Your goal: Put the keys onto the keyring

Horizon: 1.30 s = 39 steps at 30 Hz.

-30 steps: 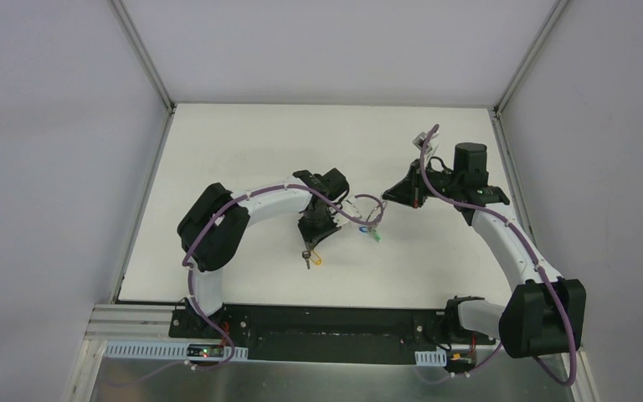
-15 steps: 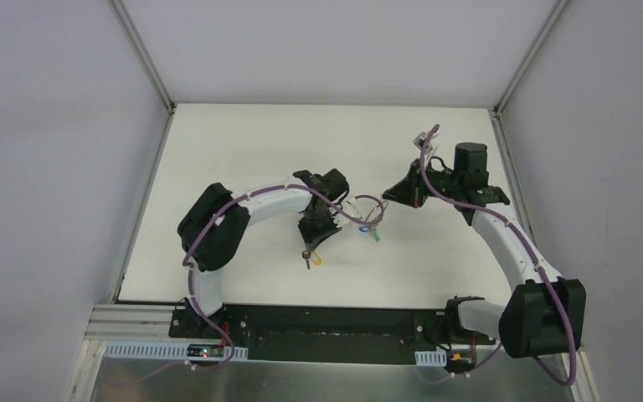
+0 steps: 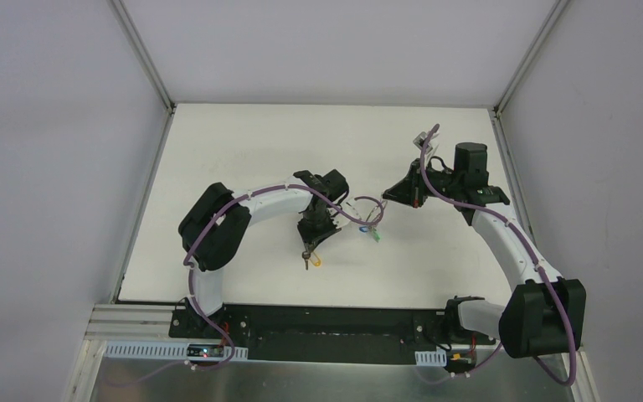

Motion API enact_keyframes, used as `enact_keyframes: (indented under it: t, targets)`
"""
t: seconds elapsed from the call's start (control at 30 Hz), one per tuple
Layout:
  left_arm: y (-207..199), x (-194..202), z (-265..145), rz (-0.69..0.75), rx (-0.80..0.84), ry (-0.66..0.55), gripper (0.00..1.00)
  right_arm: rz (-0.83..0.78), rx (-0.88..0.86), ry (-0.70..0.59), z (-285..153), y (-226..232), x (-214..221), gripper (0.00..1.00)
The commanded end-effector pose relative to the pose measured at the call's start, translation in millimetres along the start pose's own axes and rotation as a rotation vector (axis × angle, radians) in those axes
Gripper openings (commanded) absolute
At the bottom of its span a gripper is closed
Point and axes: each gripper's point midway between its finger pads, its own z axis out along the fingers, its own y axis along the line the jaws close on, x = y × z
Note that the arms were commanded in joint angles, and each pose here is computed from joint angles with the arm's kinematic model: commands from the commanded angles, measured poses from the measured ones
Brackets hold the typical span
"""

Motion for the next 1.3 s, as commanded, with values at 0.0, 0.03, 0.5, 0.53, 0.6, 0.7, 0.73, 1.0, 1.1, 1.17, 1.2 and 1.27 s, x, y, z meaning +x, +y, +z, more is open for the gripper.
enact_keyframes:
  t: [0.0, 0.03, 0.5, 0.53, 0.6, 0.7, 0.73, 1.0, 1.1, 1.17, 1.2, 1.27]
  targets:
    - [-6.4, 0.6, -3.4, 0.010, 0.018, 0.011, 0.00, -0.051, -0.037, -0.037, -4.6, 11.5, -11.6, 0.00]
    - [-6.2, 0.3, -4.0, 0.010, 0.018, 0.009, 0.00, -0.051, -0.037, -0.037, -4.6, 11.7, -11.8, 0.00]
    - [-2.4, -13.8, -46.2, -0.012, 0.032, -0.169, 0.00, -0.062, -0.074, -0.047, -9.9, 22.8, -19.8, 0.00]
    - [-1.5, -14.4, -50.2, -0.013, 0.029, -0.187, 0.00, -0.065, -0.080, -0.049, -10.6, 24.6, -20.8, 0.00]
    - [-0.3, -14.8, -58.0, -0.013, 0.024, -0.218, 0.00, -0.071, -0.090, -0.051, -12.2, 28.4, -23.2, 0.00]
    - [2.4, -14.8, -68.8, -0.015, 0.016, -0.257, 0.00, -0.075, -0.105, -0.055, -14.1, 33.6, -27.2, 0.00]
    - [3.4, -14.8, -72.9, -0.014, 0.017, -0.270, 0.00, -0.076, -0.108, -0.058, -14.4, 34.6, -29.2, 0.00]
    - [1.0, -23.2, -127.0, 0.061, -0.004, -0.406, 0.00, -0.090, -0.126, -0.057, -8.3, 44.1, -45.7, 0.00]
    - [-8.0, -29.4, -156.6, 0.103, -0.007, -0.467, 0.00, -0.117, -0.147, -0.034, 1.9, 53.1, -52.7, 0.00]
    - [-14.8, -32.9, -176.9, 0.134, -0.011, -0.516, 0.00, -0.122, -0.178, -0.017, 10.3, 60.7, -56.3, 0.00]
    - [-17.5, -34.7, -187.3, 0.148, -0.021, -0.546, 0.00, -0.120, -0.195, -0.012, 14.7, 64.6, -58.1, 0.00]
    - [-19.5, -40.7, -206.3, 0.168, -0.058, -0.616, 0.00, -0.095, -0.230, -0.006, 24.8, 70.8, -61.9, 0.00]
